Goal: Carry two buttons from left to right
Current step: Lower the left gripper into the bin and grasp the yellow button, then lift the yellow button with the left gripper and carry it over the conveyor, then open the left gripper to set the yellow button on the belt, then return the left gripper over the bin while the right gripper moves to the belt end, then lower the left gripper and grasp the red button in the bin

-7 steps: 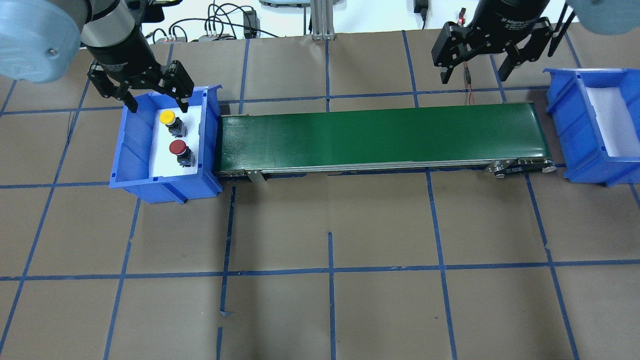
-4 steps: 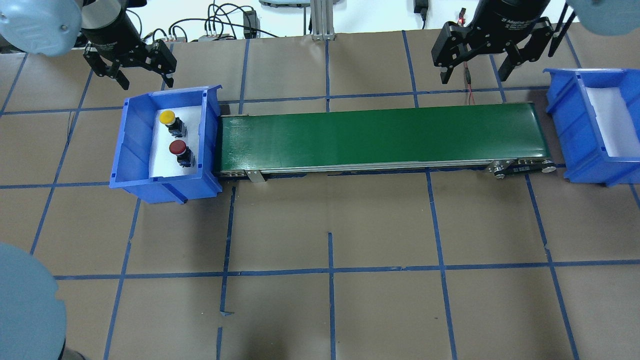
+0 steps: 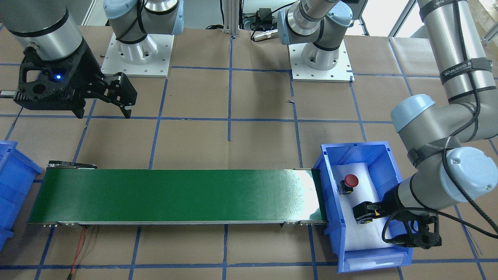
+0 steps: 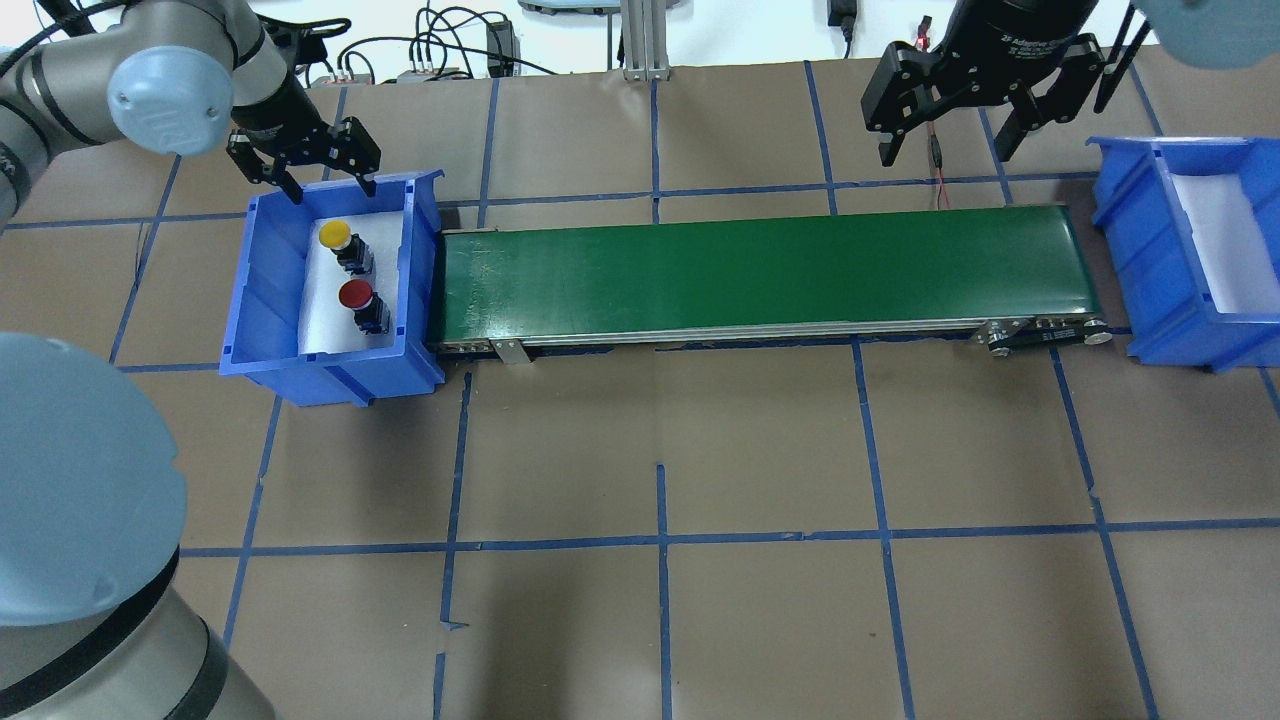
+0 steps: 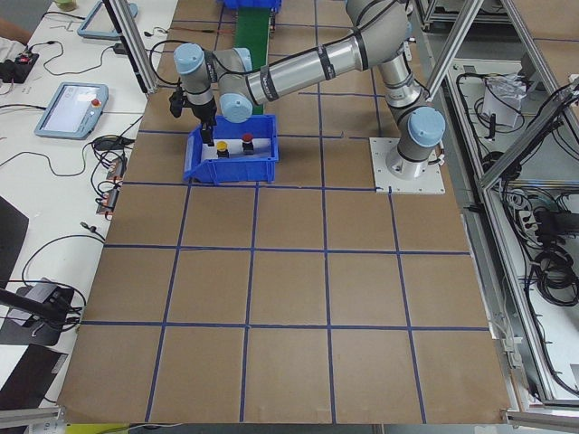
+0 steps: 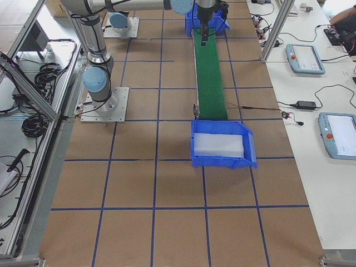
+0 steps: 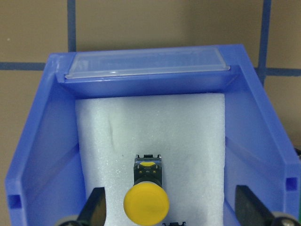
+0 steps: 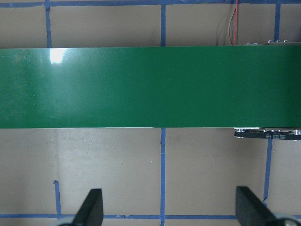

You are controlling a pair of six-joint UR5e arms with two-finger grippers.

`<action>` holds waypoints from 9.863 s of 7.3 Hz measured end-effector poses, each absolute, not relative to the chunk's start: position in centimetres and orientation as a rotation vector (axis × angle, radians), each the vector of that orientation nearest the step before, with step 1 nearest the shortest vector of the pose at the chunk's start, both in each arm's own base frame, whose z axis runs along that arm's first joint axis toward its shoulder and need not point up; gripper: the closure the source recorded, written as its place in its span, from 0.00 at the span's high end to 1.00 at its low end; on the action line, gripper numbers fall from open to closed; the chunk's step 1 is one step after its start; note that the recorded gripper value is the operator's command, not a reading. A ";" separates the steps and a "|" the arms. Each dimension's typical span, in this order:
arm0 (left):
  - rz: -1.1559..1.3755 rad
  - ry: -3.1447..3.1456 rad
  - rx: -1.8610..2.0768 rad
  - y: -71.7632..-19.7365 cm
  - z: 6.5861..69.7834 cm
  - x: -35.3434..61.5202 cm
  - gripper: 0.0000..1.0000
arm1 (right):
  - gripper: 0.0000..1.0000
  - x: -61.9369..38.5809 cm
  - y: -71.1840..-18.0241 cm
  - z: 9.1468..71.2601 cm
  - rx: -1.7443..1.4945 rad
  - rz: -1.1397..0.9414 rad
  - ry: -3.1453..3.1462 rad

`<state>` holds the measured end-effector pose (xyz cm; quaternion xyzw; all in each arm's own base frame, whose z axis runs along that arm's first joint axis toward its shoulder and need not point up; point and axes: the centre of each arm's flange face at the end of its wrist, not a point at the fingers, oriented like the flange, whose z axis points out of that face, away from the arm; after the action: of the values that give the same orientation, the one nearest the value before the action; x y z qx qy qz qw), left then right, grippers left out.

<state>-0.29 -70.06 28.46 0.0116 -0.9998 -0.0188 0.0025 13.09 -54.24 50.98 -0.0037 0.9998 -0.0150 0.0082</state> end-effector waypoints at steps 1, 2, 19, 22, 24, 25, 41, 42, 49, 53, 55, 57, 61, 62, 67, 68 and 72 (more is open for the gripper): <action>-0.091 -3.162 0.026 -69.6 27.2 -0.2 0.91 | 1.00 13.1 -54.3 51.0 -0.010 -0.048 3.124; -0.108 -3.172 0.024 -69.2 26.5 0.1 0.85 | 1.00 13.0 -54.3 51.1 -0.008 -0.050 3.124; -0.076 -3.038 -0.913 -65.7 33.2 -18.9 0.10 | 1.00 12.9 -54.4 51.1 -0.007 -0.051 3.122; -0.145 -2.853 -1.338 -65.5 29.9 -20.6 0.11 | 0.98 12.8 -54.4 50.9 -0.007 -0.042 3.124; -0.089 -2.757 -1.554 -64.8 28.7 -21.9 0.31 | 0.99 12.7 -54.3 50.9 -0.005 -0.028 3.123; -0.064 -2.735 -1.607 -64.7 28.4 -22.3 0.85 | 0.99 12.6 -54.4 50.8 -0.006 -0.026 3.122; -0.059 -3.156 -0.503 -53.3 50.1 -9.8 1.00 | 1.00 10.8 -55.6 50.1 -0.389 -0.035 3.112; -0.088 -3.161 -0.424 -52.7 49.6 -8.5 1.00 | 1.00 10.5 -55.7 49.5 -0.560 -0.022 3.085; -0.069 -3.184 -0.131 -58.9 37.2 -3.4 1.00 | 1.00 8.2 -57.7 36.1 -1.809 0.049 2.564; -0.025 -3.193 -0.072 -61.0 32.4 -2.6 1.00 | 0.97 0.1 -58.8 33.0 -2.201 0.033 2.350; 0.025 -3.200 0.007 -61.9 30.1 -2.4 1.00 | 0.97 -2.5 -58.9 32.4 -2.201 0.003 2.365; 0.017 -3.193 0.069 -61.9 29.0 -1.9 1.00 | 0.97 -2.7 -59.2 31.7 -2.226 -0.036 2.312; -0.044 -3.144 0.176 -61.4 26.6 -1.6 0.96 | 1.00 -2.5 -59.7 30.6 -2.287 -0.085 2.199; -0.063 -3.141 0.181 -61.1 26.1 -1.6 0.95 | 1.00 -2.5 -59.6 30.7 -2.260 -0.079 2.233; -0.100 -3.095 0.289 -60.3 24.8 -0.9 0.67 | 1.00 -2.5 -59.5 31.2 -2.220 -0.072 2.288; -0.107 -3.087 0.303 -60.3 24.6 -0.8 0.55 | 1.00 -2.5 -59.6 31.3 -2.222 -0.067 2.294; -0.108 -3.058 0.325 -60.4 24.7 -1.5 0.17 | 1.00 -2.7 -59.5 31.3 -2.215 -0.050 2.308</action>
<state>-1.45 -60.41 24.67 0.1057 -0.9933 -0.0351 0.0320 -2.68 -59.47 31.26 -0.6921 0.7211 -0.0156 -0.0289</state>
